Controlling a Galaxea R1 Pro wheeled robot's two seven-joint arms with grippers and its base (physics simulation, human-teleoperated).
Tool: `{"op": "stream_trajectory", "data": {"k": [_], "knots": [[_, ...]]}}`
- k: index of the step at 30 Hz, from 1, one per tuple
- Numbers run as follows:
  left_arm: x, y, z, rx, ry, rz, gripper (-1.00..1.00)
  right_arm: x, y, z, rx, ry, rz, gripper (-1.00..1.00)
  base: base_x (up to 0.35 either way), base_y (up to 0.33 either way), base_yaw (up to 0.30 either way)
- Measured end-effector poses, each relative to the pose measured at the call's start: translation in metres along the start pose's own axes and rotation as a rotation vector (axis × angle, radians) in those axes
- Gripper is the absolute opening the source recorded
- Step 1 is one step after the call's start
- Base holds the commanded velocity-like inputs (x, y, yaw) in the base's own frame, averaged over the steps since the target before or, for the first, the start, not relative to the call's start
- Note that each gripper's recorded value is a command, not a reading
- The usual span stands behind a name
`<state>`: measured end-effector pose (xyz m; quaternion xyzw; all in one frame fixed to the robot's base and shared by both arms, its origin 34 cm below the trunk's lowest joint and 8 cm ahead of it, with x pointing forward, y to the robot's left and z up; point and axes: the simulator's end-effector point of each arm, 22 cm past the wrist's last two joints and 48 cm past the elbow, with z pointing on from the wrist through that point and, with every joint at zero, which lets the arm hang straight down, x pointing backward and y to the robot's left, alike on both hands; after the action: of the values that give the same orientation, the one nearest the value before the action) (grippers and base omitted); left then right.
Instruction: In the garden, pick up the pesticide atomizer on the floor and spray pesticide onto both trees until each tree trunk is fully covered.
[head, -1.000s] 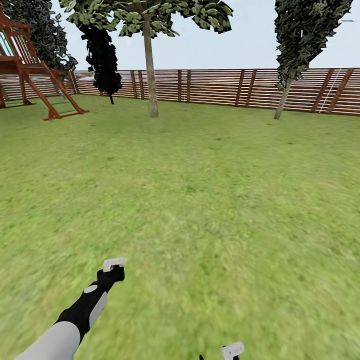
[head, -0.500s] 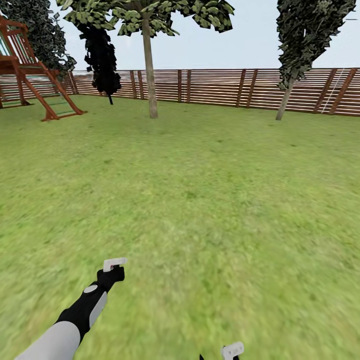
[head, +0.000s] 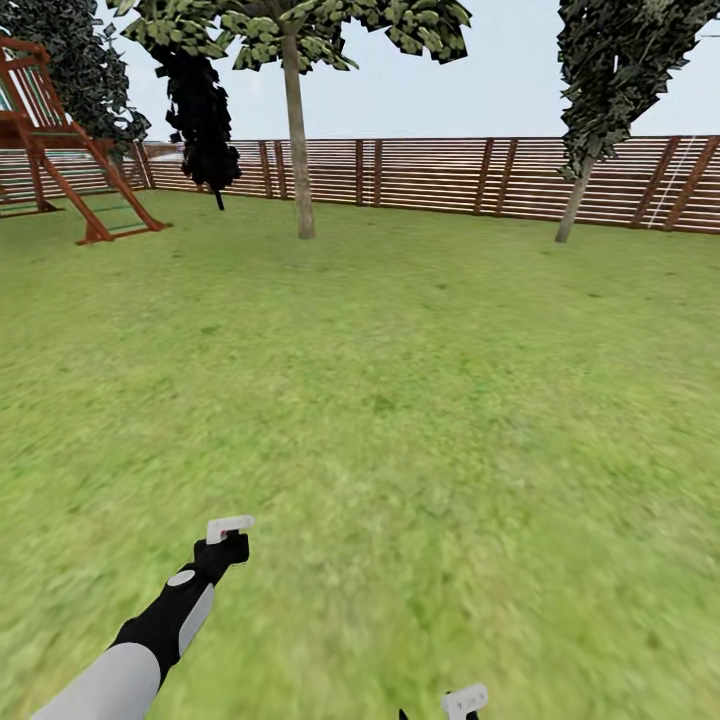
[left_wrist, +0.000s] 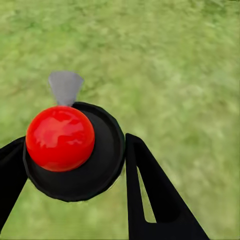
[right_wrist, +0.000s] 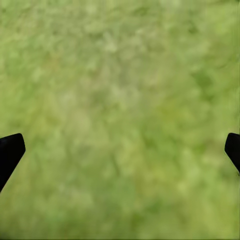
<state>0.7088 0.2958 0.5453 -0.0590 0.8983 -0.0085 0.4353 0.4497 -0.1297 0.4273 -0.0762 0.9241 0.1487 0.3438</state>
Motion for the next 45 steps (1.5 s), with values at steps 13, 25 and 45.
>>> {"op": "stream_trajectory", "data": {"k": [13, 25, 45], "knots": [[-0.0005, -0.0003, 0.0000, 0.001, -0.002, 0.001, -1.00, 0.0001, 0.0000, 0.0000, 0.000, 0.000, 0.000, 1.00, 0.338, 0.000, 0.000], [-0.0008, -0.0001, 0.0001, 0.000, -0.002, 0.000, -1.00, -0.0001, 0.0000, 0.0000, 0.000, 0.000, 0.000, 1.00, 0.338, 0.000, 0.000], [-0.0007, -0.0024, 0.0001, 0.011, -0.001, 0.000, -1.00, 0.0001, 0.0000, 0.0000, 0.000, 0.000, 0.000, 1.00, 0.326, 0.097, 0.000]]}}
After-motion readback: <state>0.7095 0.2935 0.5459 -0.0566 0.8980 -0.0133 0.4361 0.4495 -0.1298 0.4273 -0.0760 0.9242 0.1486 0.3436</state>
